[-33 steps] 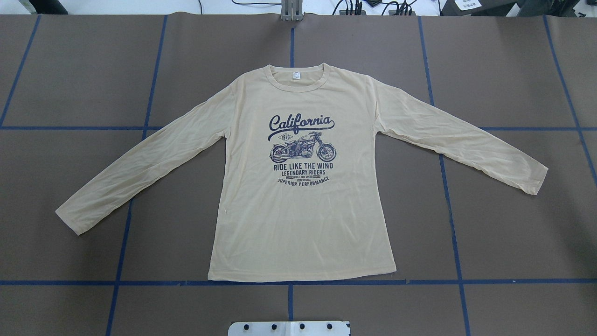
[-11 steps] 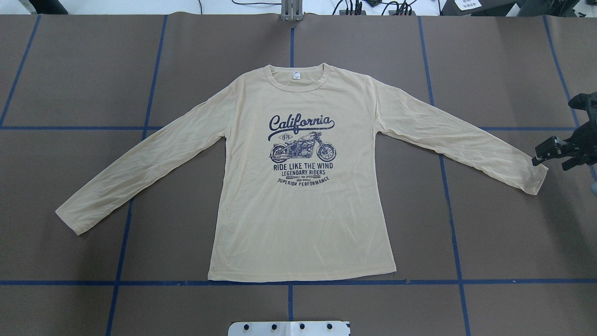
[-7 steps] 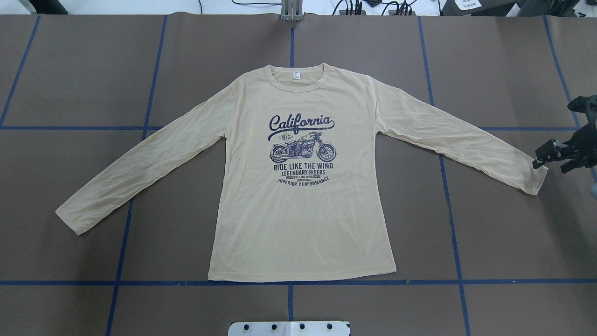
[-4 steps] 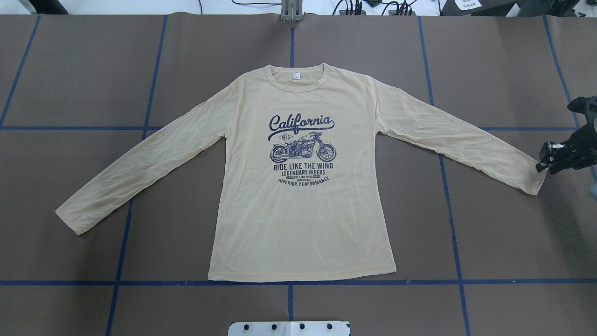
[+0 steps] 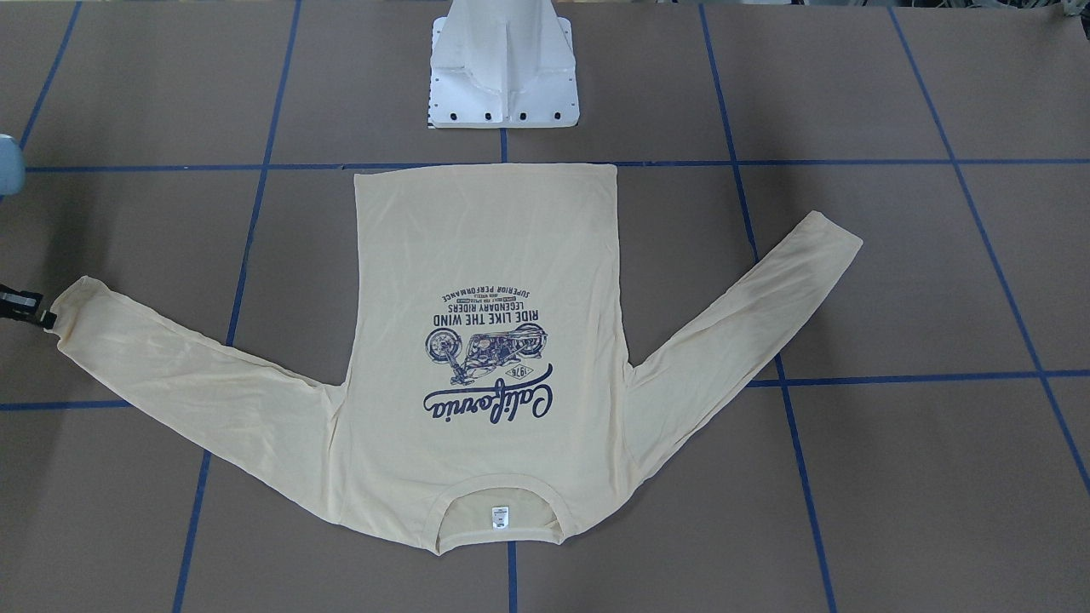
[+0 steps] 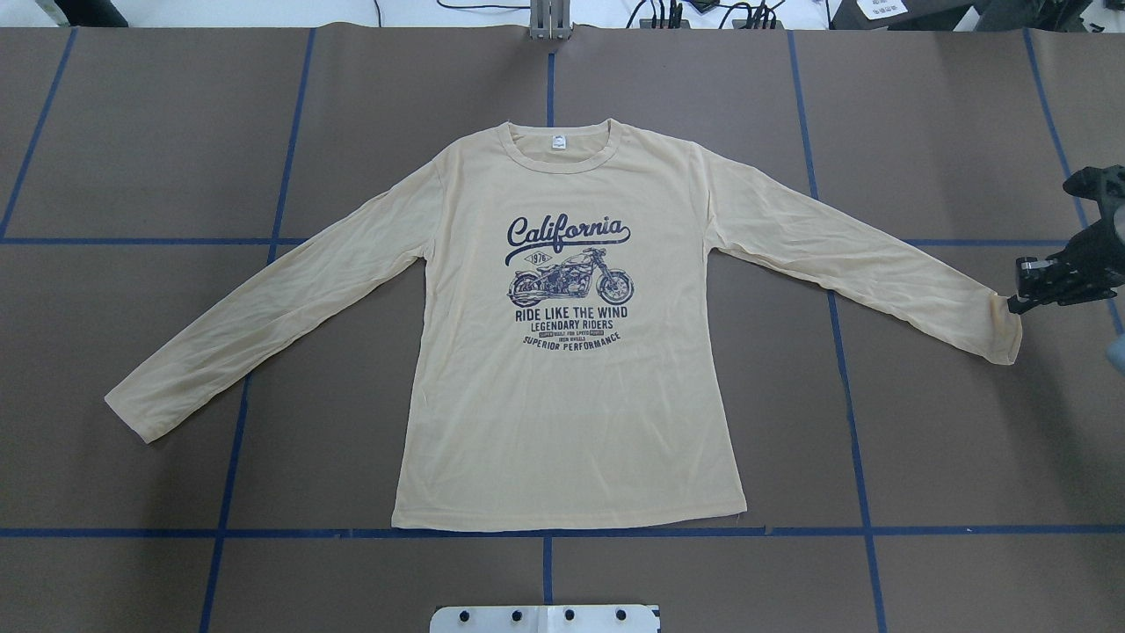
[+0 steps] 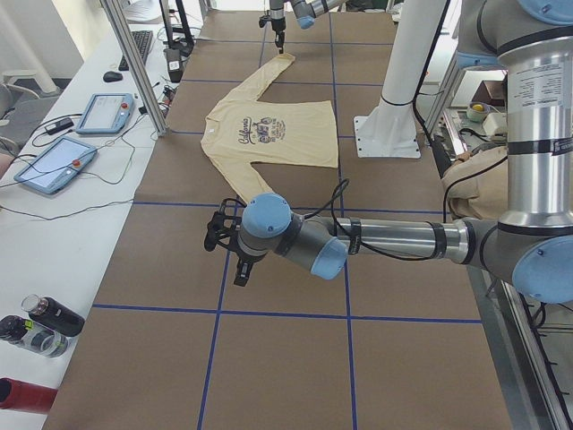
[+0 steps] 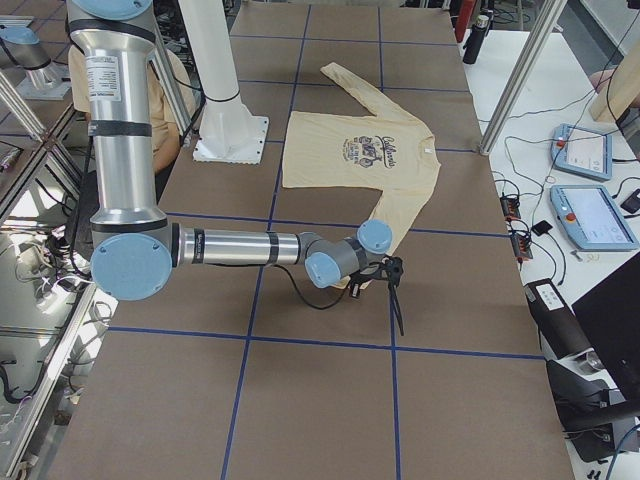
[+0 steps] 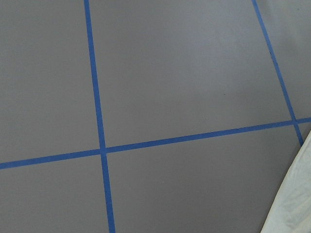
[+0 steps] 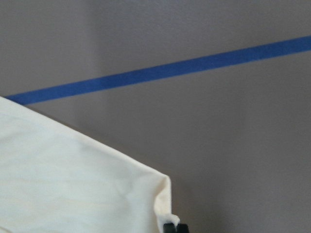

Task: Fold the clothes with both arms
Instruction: 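Grasp the sleeve cuff nearest the right gripper and fold it across the shirt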

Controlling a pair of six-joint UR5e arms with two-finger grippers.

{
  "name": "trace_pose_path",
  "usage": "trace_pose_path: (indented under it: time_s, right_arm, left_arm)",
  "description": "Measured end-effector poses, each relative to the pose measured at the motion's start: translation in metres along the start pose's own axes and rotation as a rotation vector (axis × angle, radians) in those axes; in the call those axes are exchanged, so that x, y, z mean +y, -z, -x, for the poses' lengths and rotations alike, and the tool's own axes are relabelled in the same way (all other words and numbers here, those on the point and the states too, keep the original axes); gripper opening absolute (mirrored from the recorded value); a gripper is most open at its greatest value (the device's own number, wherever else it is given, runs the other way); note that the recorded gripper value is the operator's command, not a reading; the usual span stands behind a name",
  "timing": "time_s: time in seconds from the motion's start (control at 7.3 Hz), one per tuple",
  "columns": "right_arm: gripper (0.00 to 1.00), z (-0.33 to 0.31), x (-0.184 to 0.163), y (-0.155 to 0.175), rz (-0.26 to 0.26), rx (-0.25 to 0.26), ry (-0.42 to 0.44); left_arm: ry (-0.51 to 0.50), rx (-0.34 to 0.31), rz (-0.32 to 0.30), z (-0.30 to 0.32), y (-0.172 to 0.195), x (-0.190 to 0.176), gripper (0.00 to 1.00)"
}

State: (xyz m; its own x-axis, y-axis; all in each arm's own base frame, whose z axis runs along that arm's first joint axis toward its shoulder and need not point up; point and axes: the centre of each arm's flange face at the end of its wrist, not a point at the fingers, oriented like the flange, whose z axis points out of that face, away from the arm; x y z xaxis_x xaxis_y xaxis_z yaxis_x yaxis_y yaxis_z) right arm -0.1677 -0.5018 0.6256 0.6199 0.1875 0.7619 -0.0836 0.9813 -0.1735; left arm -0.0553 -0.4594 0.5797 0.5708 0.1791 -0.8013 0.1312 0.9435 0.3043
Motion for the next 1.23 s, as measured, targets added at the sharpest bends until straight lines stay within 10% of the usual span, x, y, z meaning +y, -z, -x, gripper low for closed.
trace_pose_path:
  time_s: [0.69, 1.23]
  right_arm:
    - [0.0, 0.277, -0.038, 0.053, -0.06, -0.189, -0.173]
    - [0.0, 0.517, -0.044, 0.049, -0.175, -0.243, -0.315]
  left_arm:
    - [-0.059, 0.011, -0.042, -0.011, 0.005, -0.01, 1.0]
    - [-0.077, 0.016, -0.052, -0.02, 0.003, -0.026, 1.0]
